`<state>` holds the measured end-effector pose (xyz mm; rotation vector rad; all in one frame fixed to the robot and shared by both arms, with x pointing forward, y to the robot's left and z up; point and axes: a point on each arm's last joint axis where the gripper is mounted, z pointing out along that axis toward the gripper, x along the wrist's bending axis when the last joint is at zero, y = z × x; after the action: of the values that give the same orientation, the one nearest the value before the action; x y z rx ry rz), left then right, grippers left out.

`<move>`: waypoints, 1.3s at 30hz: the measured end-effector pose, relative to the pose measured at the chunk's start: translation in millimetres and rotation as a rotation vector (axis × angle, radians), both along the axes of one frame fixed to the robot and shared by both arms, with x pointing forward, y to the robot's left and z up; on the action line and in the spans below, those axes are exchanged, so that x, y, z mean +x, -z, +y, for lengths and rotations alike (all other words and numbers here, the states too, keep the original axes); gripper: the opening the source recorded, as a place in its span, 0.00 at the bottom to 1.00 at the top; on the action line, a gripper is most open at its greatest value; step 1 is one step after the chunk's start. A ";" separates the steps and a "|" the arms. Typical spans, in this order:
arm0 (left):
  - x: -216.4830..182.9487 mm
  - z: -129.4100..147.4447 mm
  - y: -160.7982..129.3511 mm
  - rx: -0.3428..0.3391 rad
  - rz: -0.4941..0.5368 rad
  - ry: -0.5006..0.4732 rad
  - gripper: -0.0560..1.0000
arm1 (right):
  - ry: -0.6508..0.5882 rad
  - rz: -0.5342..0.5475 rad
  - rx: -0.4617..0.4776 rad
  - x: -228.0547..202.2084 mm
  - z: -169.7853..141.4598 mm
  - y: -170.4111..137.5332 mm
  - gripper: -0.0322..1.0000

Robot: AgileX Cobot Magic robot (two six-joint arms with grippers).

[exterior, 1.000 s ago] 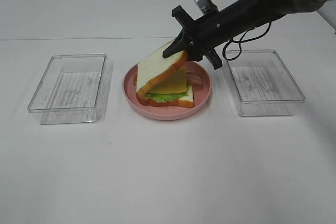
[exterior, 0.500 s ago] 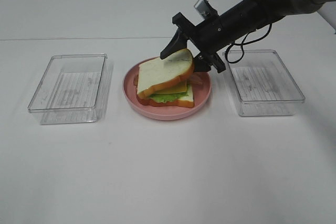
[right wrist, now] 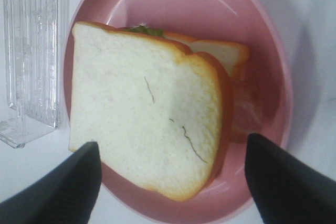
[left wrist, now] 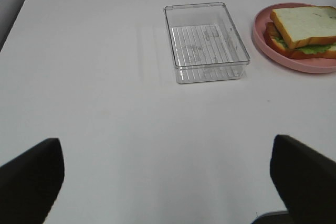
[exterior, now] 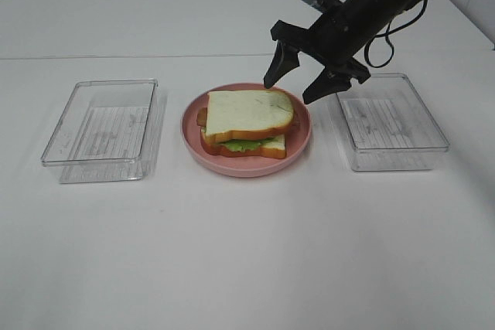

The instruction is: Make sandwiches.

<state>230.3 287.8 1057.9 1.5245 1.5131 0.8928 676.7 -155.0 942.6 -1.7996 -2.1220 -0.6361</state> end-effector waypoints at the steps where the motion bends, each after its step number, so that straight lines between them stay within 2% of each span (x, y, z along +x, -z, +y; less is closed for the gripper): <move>1: 0.0 0.0 0.0 0.000 0.000 0.000 0.99 | -0.005 -0.021 -0.025 -1.8 -2.6 -10.7 0.75; 3: 0.0 0.0 0.0 0.000 0.000 0.000 0.99 | -0.003 -0.030 -0.037 -3.0 -4.0 -16.8 0.75; 5: 0.0 0.0 0.0 0.000 0.000 0.000 0.99 | 0.012 -0.061 -0.101 -6.4 -10.8 -33.6 0.82; 6: 0.0 0.0 0.0 0.000 0.000 0.000 0.99 | 0.012 -0.061 -0.101 -6.4 -10.8 -33.6 0.82; 7: 0.0 0.0 0.0 0.000 0.000 0.000 0.99 | 0.025 -0.086 -0.175 -8.5 -18.1 -43.7 0.88; 8: 0.0 0.0 0.0 0.000 0.000 0.000 0.99 | 0.025 -0.086 -0.175 -8.5 -18.1 -43.7 0.88; 9: 0.0 0.0 0.0 0.000 0.000 0.000 0.99 | 0.034 -0.100 -0.217 -10.0 -22.5 -49.8 0.91; 10: 0.0 0.0 0.0 0.000 0.000 0.000 0.99 | 0.051 -0.121 -0.307 -12.8 -31.6 -59.7 0.94; 11: 0.0 0.0 0.0 0.000 0.000 0.000 0.99 | 0.051 -0.121 -0.307 -12.8 -31.6 -59.7 0.94; 12: 0.0 0.0 0.0 0.000 0.000 0.000 0.99 | 0.068 -0.136 -0.404 -16.7 -41.7 -70.4 0.96; 13: 0.0 0.0 0.0 0.000 0.000 0.000 0.99 | 0.076 -0.134 -0.457 -18.5 -49.0 -74.4 0.97; 14: 0.0 0.0 0.0 0.000 0.000 0.000 0.99 | 0.076 -0.134 -0.457 -18.5 -49.0 -74.4 0.97; 15: 0.0 0.0 0.0 -0.002 0.000 -0.001 0.99 | 0.086 -0.124 -0.534 -21.2 -62.3 -80.3 0.97; 17: 0.0 0.0 0.0 -0.002 0.000 -0.001 0.99 | 0.091 -0.106 -0.563 -22.5 -70.3 -81.7 0.97; 18: 0.0 0.0 0.0 -0.002 0.000 -0.001 0.99 | 0.116 -0.065 -0.598 -24.0 -86.6 -82.5 0.97; 19: 0.0 0.0 0.0 -0.002 0.000 -0.001 0.99 | 0.116 -0.065 -0.598 -24.0 -86.6 -82.5 0.97; 20: 0.0 0.0 0.0 -0.002 0.000 -0.001 0.99 | 0.149 -0.033 -0.617 -24.0 -104.3 -82.4 0.97; 23: 0.0 0.0 0.0 -0.002 0.000 -0.001 0.99 | 0.200 -0.008 -0.632 -26.5 -123.7 -87.7 0.97; 30: 0.0 0.0 0.0 -0.002 0.000 -0.001 0.99 | 0.240 0.009 -0.633 -55.0 -129.6 -101.3 0.95; 31: 0.0 0.0 0.0 -0.002 0.000 -0.001 0.99 | 0.240 0.032 -0.615 -75.0 -129.0 -103.0 0.94; 33: 0.0 0.0 0.0 -0.002 0.000 -0.001 0.99 | 0.243 0.034 -0.602 -84.9 -128.6 -104.0 0.94; 35: 0.0 0.0 0.0 -0.004 0.000 -0.002 0.99 | 0.271 -0.014 -0.554 -138.4 -129.1 -112.1 0.93; 38: 0.0 0.0 0.0 -0.004 0.000 -0.002 0.99 | 0.283 -0.044 -0.544 -152.7 -129.7 -118.9 0.93; 39: 0.0 0.0 0.0 -0.004 0.000 -0.002 0.99 | 0.298 -0.096 -0.528 -185.4 -131.6 -126.8 0.93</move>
<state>230.3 287.8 1057.9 1.5210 1.5156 0.8905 491.3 -286.6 1069.4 -2.4377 -2.2530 -0.2328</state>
